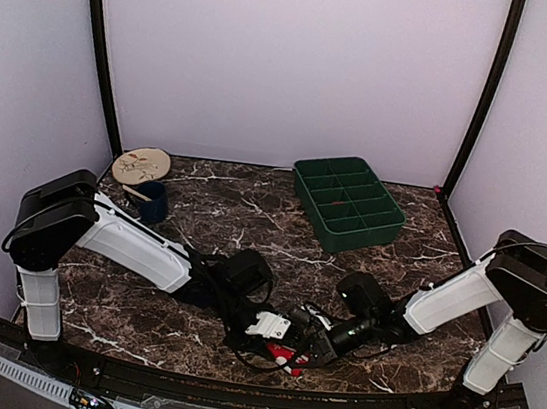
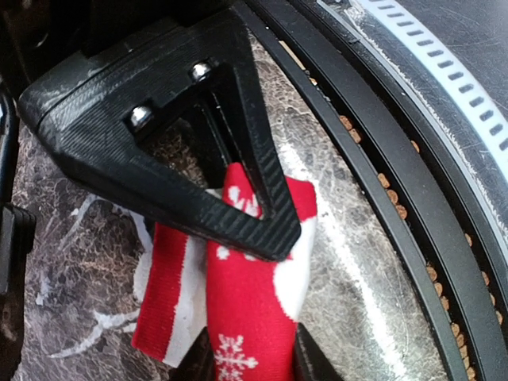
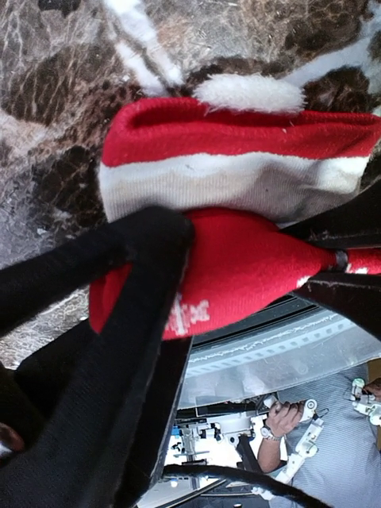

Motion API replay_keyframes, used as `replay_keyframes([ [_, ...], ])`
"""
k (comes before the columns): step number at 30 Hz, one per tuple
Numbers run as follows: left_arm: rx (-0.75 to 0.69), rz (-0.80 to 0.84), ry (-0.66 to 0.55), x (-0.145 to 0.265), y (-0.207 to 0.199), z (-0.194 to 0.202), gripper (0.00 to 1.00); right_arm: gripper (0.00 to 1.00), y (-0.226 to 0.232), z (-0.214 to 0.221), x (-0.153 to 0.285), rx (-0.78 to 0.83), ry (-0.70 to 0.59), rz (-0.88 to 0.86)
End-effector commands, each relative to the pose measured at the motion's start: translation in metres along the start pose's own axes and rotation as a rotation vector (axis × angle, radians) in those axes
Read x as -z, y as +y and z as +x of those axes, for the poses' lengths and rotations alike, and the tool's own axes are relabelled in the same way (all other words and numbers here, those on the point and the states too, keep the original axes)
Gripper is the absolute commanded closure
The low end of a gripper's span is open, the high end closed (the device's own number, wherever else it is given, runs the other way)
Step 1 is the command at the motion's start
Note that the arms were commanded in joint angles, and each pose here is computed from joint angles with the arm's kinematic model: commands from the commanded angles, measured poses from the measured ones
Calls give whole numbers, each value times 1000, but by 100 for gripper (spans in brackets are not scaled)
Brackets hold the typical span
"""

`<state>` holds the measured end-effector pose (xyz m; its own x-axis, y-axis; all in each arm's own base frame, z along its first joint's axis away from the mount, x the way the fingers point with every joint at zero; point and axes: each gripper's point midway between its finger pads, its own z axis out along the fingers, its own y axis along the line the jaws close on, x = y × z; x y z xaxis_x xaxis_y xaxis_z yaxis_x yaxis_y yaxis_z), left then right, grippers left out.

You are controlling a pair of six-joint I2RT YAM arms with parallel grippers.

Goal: Roll the socks
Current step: Roll the sock at the center of the board.

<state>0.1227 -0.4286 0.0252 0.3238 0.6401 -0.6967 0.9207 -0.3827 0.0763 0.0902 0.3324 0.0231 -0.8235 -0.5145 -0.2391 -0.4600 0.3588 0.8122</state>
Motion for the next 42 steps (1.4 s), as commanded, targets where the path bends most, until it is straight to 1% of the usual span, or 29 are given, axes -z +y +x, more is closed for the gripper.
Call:
replay_keyframes([
  [1, -11, 46, 3, -1, -8, -2, 74, 100, -15, 7, -1, -42, 32, 47],
  [8, 0, 79, 25, 0, -18, 6, 87, 100, -18, 2, 0, -35, 40, 76],
  [10, 5, 87, 33, 0, -19, 8, 89, 91, -18, -3, 2, -22, 37, 92],
  [14, 21, 120, 41, 0, -27, 11, 90, 75, -19, -7, 4, -8, 45, 118],
  [16, 28, 128, 49, 1, -28, 12, 91, 70, -20, -8, 6, 0, 45, 133],
  [18, 44, 135, 63, 2, -30, 15, 91, 68, -19, -11, 10, 9, 34, 144],
  [22, 96, 153, 99, 6, -32, 24, 91, 65, -22, -15, 19, 16, 9, 175],
  [30, 268, 222, 162, 15, -37, 38, 91, 63, -35, -23, 33, 74, -21, 305],
  [33, 340, 260, 184, 15, -38, 42, 91, 63, -35, -30, 43, 121, -63, 361],
  [38, 448, 329, 194, 17, -39, 43, 91, 62, -44, -34, 58, 182, -116, 464],
  [42, 536, 408, 166, 17, -39, 38, 91, 62, -42, -35, 67, 237, -150, 513],
])
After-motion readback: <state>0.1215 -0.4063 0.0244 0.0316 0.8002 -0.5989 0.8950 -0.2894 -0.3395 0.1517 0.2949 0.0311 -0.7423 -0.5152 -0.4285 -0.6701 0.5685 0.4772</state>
